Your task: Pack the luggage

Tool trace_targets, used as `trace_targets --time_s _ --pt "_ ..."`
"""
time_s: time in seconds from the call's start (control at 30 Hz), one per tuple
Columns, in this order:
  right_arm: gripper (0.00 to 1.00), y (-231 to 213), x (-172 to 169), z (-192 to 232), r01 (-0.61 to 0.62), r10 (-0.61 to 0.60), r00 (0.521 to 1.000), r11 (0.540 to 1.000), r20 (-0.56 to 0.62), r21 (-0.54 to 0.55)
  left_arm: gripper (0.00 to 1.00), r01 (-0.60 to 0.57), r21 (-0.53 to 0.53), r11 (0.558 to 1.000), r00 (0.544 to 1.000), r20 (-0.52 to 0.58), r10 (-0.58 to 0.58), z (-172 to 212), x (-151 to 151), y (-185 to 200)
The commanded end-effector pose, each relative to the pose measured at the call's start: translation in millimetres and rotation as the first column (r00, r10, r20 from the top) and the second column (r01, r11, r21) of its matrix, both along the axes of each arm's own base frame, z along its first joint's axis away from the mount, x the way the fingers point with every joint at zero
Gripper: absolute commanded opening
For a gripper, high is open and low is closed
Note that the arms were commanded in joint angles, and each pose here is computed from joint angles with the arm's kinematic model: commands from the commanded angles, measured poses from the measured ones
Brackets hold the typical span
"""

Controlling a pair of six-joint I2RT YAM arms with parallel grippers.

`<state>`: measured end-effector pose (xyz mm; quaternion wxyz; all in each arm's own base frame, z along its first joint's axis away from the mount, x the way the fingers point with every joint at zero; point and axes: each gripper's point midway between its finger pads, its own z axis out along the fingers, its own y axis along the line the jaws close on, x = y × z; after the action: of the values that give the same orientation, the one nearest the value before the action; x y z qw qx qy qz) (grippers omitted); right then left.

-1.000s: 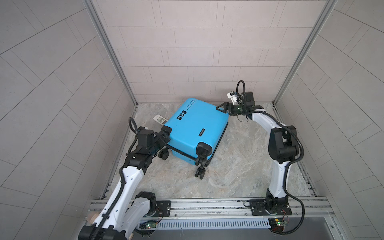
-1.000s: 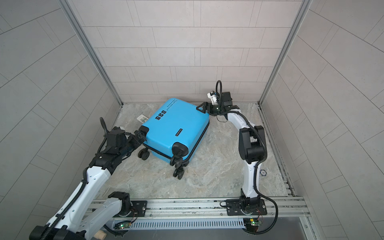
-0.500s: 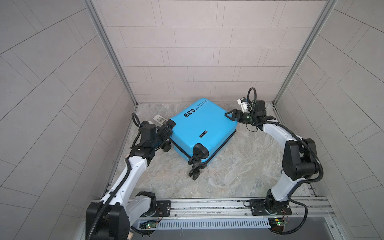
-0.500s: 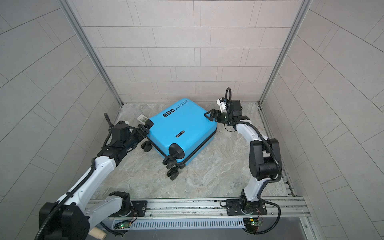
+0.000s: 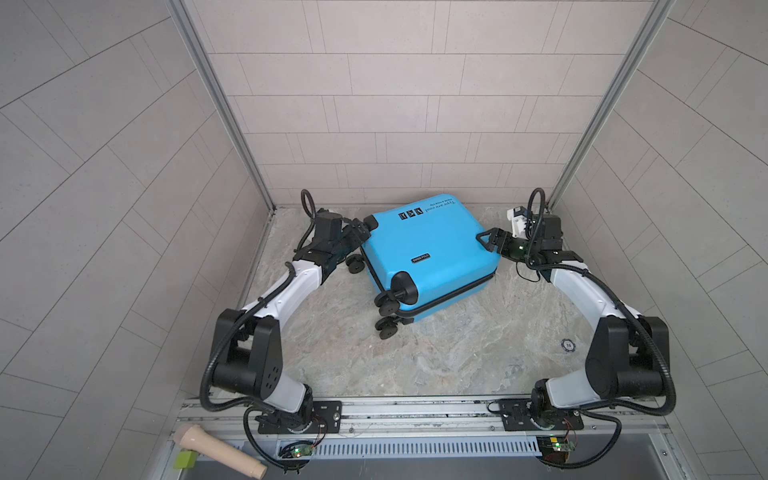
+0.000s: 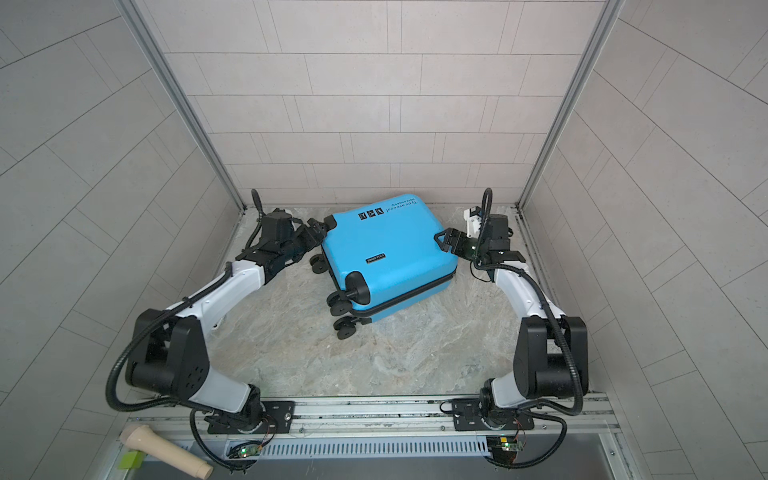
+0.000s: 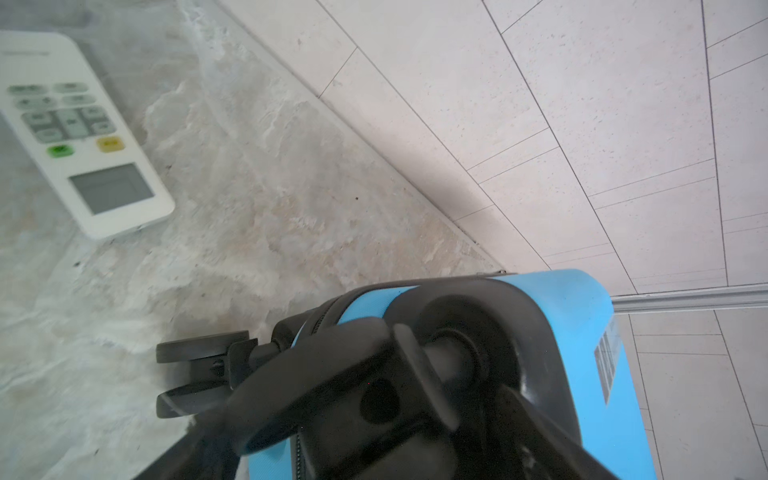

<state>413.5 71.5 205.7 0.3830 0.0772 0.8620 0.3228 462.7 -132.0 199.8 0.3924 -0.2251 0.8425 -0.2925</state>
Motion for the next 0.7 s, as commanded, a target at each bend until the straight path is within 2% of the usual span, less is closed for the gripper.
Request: trace_targets --time_s 0.0,0.17,0.3,0.4,0.5,0.67 --pt "0.89 21 -52 -43 -0.047 0.052 0.974 0.999 -0.220 0.025 0.98 0.186 -0.007 0.983 0.983 0.010 -0.186 -4 14 -53" --pt "0.94 6 -78 -38 0.007 -0.020 0.971 0.998 -0.238 -0.054 0.98 0.208 0.025 0.978 0.977 0.040 -0.209 14 46 -62" --pt "0.99 -12 -82 -24 0.066 -0.088 0.970 0.993 -0.227 -0.100 0.98 0.204 0.123 0.971 0.974 0.077 -0.215 50 42 -52" --pt "1.00 -20 -74 -16 0.095 -0.111 0.970 0.992 -0.217 -0.085 0.99 0.180 0.192 0.965 0.976 0.091 -0.200 75 23 -37" --pt "0.99 -20 -63 -15 0.091 -0.105 0.971 0.993 -0.216 -0.073 1.00 0.179 0.249 0.952 0.977 0.069 -0.201 87 -7 -24" --pt "0.96 -20 -59 -14 0.074 -0.086 0.980 0.995 -0.180 -0.071 1.00 0.198 0.326 0.925 0.974 0.042 -0.223 86 -79 -4"
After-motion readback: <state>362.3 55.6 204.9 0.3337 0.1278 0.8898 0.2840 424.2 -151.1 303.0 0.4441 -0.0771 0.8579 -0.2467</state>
